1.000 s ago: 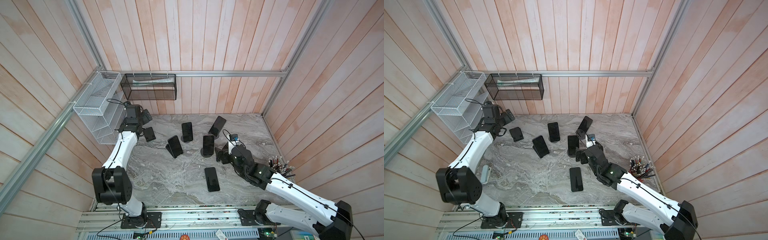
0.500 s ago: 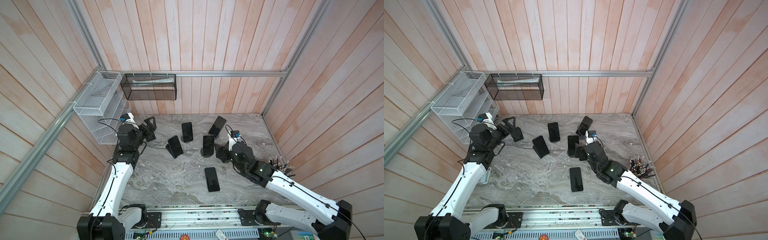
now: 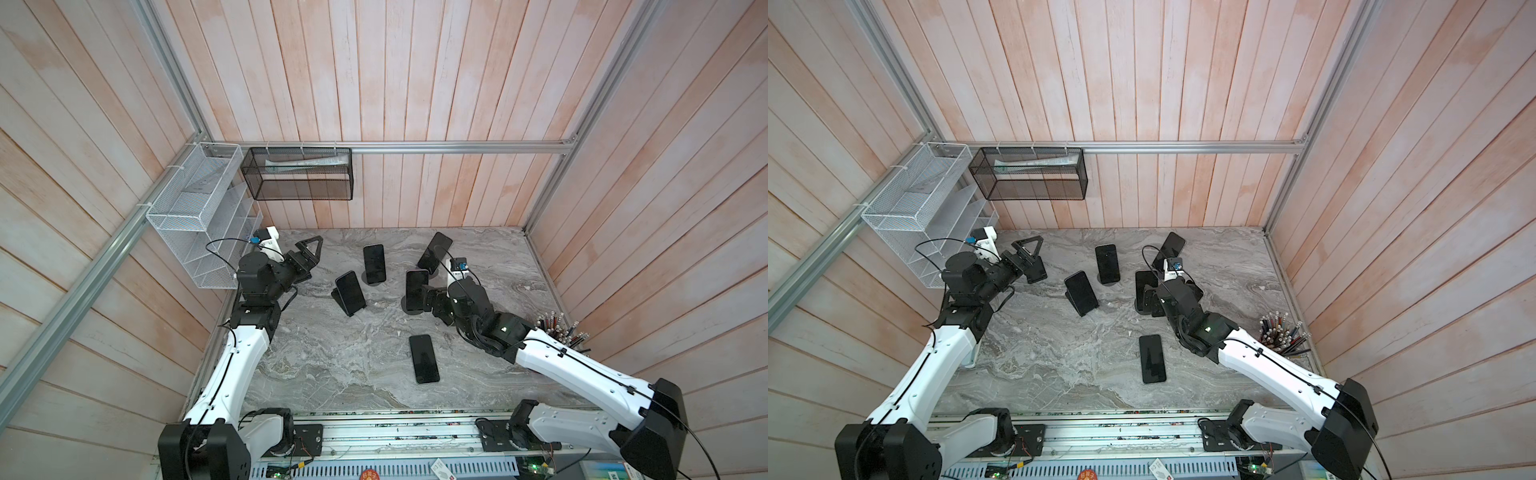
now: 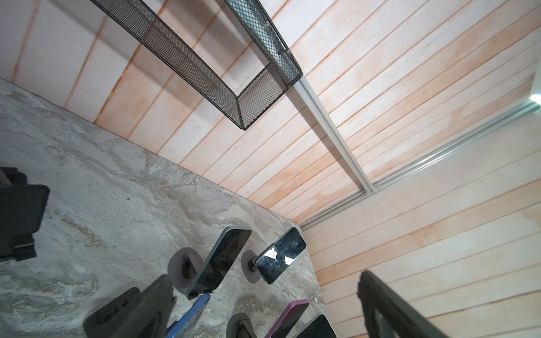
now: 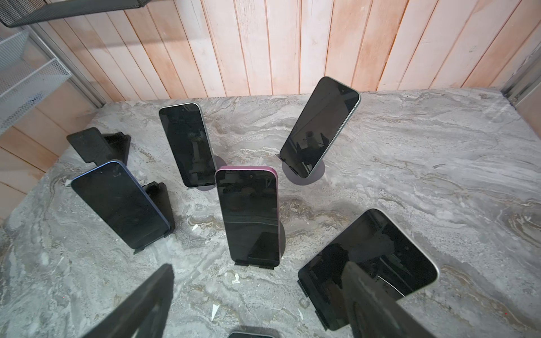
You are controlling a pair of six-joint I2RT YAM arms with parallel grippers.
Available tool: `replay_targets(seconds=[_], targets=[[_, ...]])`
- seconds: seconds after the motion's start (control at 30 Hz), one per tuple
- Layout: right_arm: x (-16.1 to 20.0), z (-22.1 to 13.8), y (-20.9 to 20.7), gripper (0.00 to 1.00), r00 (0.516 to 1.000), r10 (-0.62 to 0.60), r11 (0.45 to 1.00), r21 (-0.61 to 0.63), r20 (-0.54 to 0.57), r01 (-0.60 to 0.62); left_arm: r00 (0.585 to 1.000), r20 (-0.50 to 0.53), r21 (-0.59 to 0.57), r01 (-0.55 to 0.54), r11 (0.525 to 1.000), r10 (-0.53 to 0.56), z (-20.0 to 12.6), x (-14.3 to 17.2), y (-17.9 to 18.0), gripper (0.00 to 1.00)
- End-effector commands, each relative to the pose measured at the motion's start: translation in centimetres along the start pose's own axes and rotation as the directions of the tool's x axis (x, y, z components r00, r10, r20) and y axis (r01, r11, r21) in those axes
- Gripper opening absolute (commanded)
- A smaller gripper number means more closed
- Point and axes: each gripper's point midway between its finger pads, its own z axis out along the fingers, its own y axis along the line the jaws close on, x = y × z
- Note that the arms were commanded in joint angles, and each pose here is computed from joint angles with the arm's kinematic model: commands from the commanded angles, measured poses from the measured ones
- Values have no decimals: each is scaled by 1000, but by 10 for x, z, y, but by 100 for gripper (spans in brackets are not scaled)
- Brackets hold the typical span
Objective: Remove the phone from the phone stand
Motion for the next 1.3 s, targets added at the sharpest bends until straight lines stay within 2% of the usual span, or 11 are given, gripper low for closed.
replay_targets(seconds=[0.0,0.27,0.57,0.7,0.93,1.1,1.27], targets=[[-23,-2,-1,91,999,-22,999,39,49,20,999,-32,89,-10,996,12,4,6,-11,100],[-35,16,10,97,999,-50,998,37,9,50,997,-76,110,-6,994,14,9,11,-13,99],[-32,40,20,98,998,35,999,-4,-43,-35,990,-136,219,-15,976,46,10,34,-49,98],[-24,48,21,98,996,58,998,-19,-68,-59,984,-169,241,-8,970,50,13,45,-56,98],[-19,62,19,98,992,70,997,-16,-106,-72,983,-177,267,-4,964,53,11,46,-63,98],[-23,72,20,98,991,15,1000,10,-131,-13,978,-174,282,-64,957,117,6,48,-77,98],[-21,84,19,98,985,18,1000,26,-169,-13,976,-189,315,-42,948,106,5,51,-84,98]])
